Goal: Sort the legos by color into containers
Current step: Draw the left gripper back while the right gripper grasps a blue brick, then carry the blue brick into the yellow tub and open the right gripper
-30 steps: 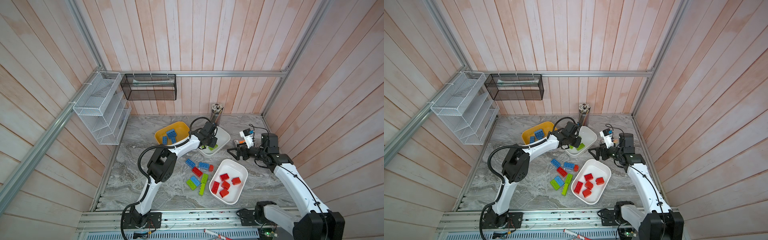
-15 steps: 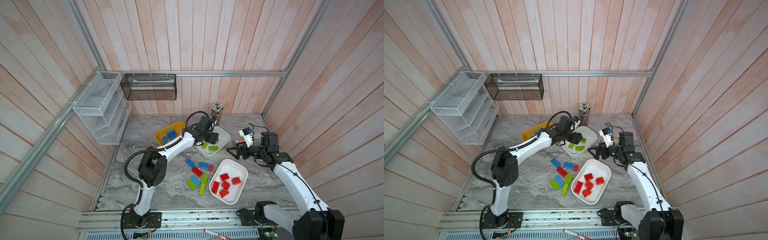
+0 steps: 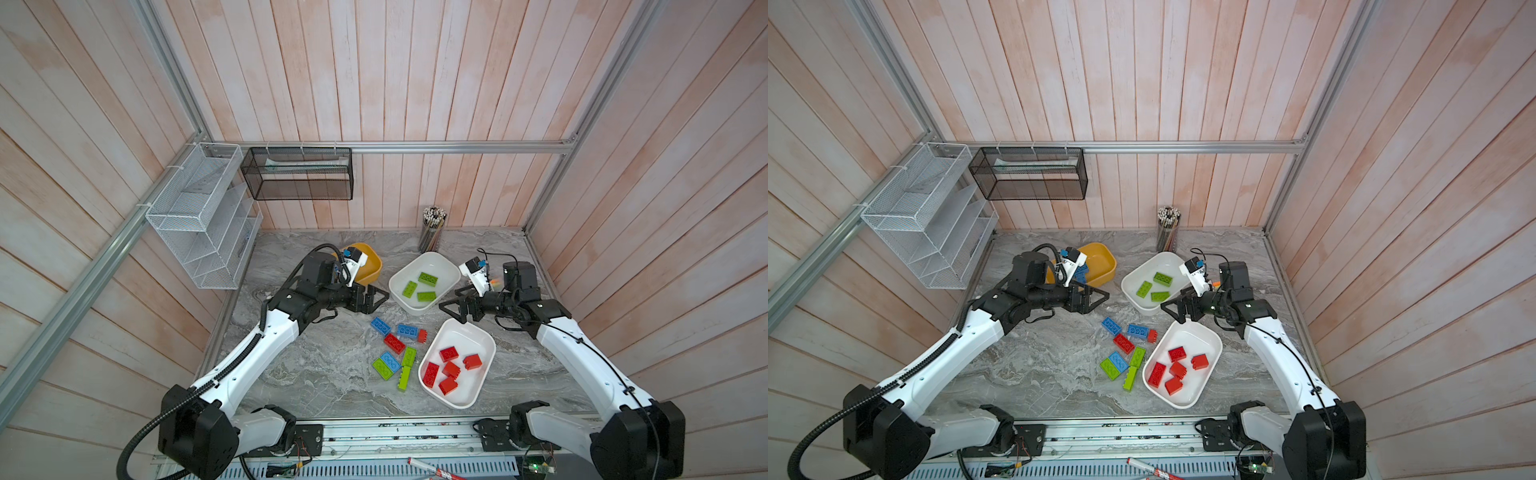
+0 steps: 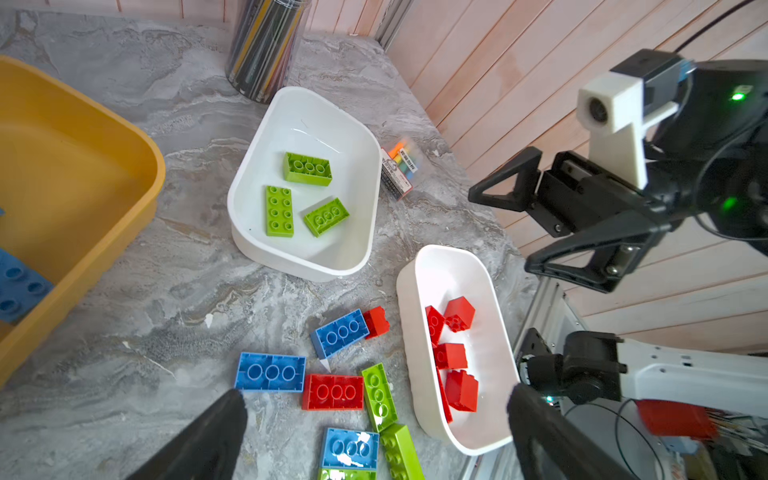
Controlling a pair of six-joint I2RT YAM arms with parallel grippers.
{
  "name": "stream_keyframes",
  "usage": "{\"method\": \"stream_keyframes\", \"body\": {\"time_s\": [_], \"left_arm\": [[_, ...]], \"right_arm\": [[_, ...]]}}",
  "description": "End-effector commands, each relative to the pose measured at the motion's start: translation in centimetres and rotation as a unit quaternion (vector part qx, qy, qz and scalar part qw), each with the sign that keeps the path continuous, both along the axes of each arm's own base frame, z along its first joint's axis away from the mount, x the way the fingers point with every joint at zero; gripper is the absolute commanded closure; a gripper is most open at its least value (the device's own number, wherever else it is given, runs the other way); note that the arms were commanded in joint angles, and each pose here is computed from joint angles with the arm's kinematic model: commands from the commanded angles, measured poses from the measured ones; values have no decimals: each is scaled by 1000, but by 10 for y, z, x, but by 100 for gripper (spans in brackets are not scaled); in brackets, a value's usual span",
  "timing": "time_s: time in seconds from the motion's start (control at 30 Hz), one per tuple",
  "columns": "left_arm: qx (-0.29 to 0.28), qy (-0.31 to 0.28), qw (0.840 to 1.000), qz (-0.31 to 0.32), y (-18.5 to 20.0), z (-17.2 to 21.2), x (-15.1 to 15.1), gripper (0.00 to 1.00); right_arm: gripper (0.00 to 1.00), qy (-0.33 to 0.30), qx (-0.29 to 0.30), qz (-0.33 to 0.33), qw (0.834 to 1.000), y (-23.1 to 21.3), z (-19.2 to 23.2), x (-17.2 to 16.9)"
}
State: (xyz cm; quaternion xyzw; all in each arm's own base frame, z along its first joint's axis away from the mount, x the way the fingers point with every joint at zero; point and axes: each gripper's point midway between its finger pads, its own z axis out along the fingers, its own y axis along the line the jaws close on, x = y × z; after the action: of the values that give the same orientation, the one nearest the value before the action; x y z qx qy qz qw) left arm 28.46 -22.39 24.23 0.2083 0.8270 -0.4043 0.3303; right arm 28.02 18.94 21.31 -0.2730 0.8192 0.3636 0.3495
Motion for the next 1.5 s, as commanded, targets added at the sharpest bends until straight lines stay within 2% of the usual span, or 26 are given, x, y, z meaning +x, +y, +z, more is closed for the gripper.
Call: {"method": "stream_keyframes", "body": {"time_s": [0.0, 0.23, 0.43, 0.53, 0.7, 0.87, 1.07, 1.2, 1.4, 1.47], "left_arm": [[-63, -36, 996, -55, 2, 21, -22, 0], [-44, -10, 999, 11, 40, -4, -11, 0], [-40, 0, 998, 38, 56, -8, -11, 0], [-39, 6, 998, 53, 63, -11, -13, 0], [-40, 26, 996, 78, 76, -16, -16, 0], [-49, 27, 995, 85, 78, -15, -20, 0], [-50, 28, 994, 88, 79, -14, -21, 0], [-46, 28, 995, 89, 80, -14, -21, 0], [-44, 35, 994, 91, 81, -21, -23, 0], [-43, 37, 994, 94, 82, -23, -23, 0]], "right_arm": [[2, -11, 5, 3, 1000, 12, 8, 4], [3, 13, -13, 0, 1000, 47, -9, 6], [6, 40, -39, 18, 998, 103, -29, 1], [7, 60, -64, 6, 996, 128, -48, 2], [9, 90, -139, -1, 986, 162, -88, 4], [13, 80, -208, -12, 975, 173, -122, 11], [21, 65, -254, -12, 965, 180, -148, 19], [27, 66, -274, -4, 960, 185, -164, 21], [30, 67, -293, 7, 954, 192, -178, 17], [35, 71, -301, 7, 951, 191, -184, 14]]}}
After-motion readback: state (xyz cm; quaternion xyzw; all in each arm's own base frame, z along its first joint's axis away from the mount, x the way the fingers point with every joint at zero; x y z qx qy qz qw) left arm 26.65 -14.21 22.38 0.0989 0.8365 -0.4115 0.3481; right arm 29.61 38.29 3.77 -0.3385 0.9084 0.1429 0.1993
